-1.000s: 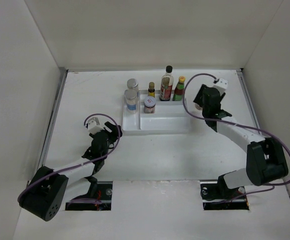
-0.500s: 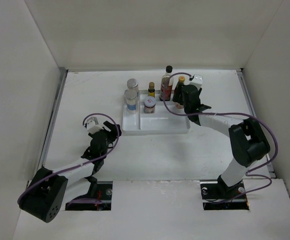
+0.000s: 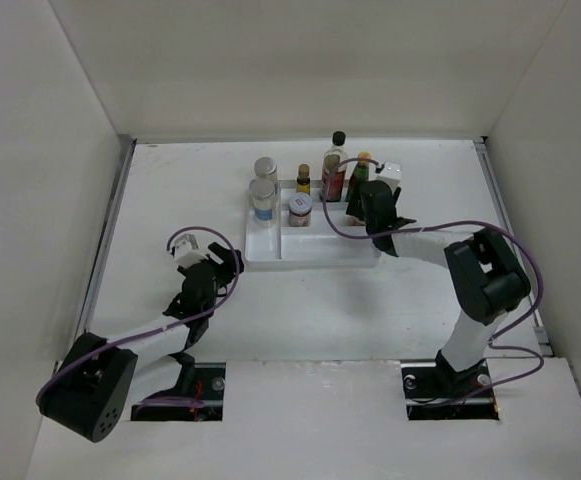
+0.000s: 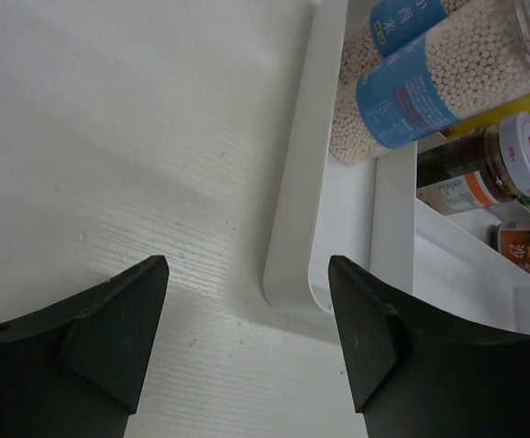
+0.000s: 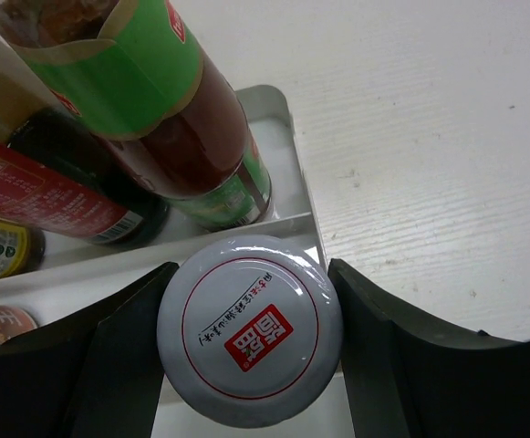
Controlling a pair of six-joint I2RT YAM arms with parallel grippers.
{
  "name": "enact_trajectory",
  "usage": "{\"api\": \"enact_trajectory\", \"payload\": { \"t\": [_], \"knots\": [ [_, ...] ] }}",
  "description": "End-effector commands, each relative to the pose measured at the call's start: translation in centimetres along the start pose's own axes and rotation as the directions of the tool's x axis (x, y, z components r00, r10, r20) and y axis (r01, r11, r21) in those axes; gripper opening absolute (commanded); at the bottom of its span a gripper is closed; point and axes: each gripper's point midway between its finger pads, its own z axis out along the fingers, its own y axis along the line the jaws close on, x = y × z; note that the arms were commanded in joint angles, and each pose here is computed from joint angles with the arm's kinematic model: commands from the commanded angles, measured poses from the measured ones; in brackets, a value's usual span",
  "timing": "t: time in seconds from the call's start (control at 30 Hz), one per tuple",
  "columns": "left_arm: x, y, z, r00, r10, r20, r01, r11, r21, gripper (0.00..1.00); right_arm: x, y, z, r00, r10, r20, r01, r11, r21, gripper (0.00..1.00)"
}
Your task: Organize the condiment bottles
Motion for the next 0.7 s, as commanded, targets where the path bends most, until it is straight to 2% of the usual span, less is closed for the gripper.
{"api": "enact_trajectory", "payload": {
  "t": [0.0, 0.1, 0.13, 0.23, 0.33, 0.47, 0.67],
  "knots": [
    [-2.2, -2.1, 0.3, 0.997, -0.043, 0.064, 0.040, 0.998, 0.057, 0.70, -4.4, 2.6, -0.6, 0.986, 0.092, 0.136, -0.084, 0.994, -0.066, 0.69],
    [-2.7, -2.2, 0.1, 0.996, -0.047, 0.080, 0.042, 0.997, 0.062, 0.75, -5.0, 2.8, -1.4, 0.985, 0.090, 0.148, -0.080, 0.994, -0.068, 0.88],
    [-2.8, -2.0, 0.2, 0.995, -0.046, 0.087, 0.041, 0.998, 0.055, 0.77, -5.5, 2.7, -1.9, 0.984, 0.091, 0.155, -0.081, 0.994, -0.067, 1.00],
    [-3.0, -1.9, 0.2, 0.994, -0.040, 0.098, 0.036, 0.999, 0.040, 0.85, -7.0, 2.5, -3.9, 0.979, 0.095, 0.180, -0.083, 0.994, -0.074, 1.00],
    [-3.6, -1.6, 0.1, 0.992, -0.035, 0.123, 0.032, 0.999, 0.021, 1.00, -7.7, 2.0, -6.5, 0.971, 0.111, 0.211, -0.093, 0.991, -0.092, 1.00],
    [-4.4, 0.0, 0.0, 0.986, -0.011, 0.167, 0.019, 0.999, -0.050, 1.00, -8.0, -1.0, -9.4, 0.946, 0.170, 0.275, -0.159, 0.985, -0.061, 1.00],
    [-5.7, 1.1, -0.4, 0.985, -0.003, 0.174, 0.026, 0.991, -0.129, 1.00, -7.0, -7.5, -10.9, 0.851, 0.406, 0.334, -0.424, 0.905, -0.020, 1.00]
  ]
}}
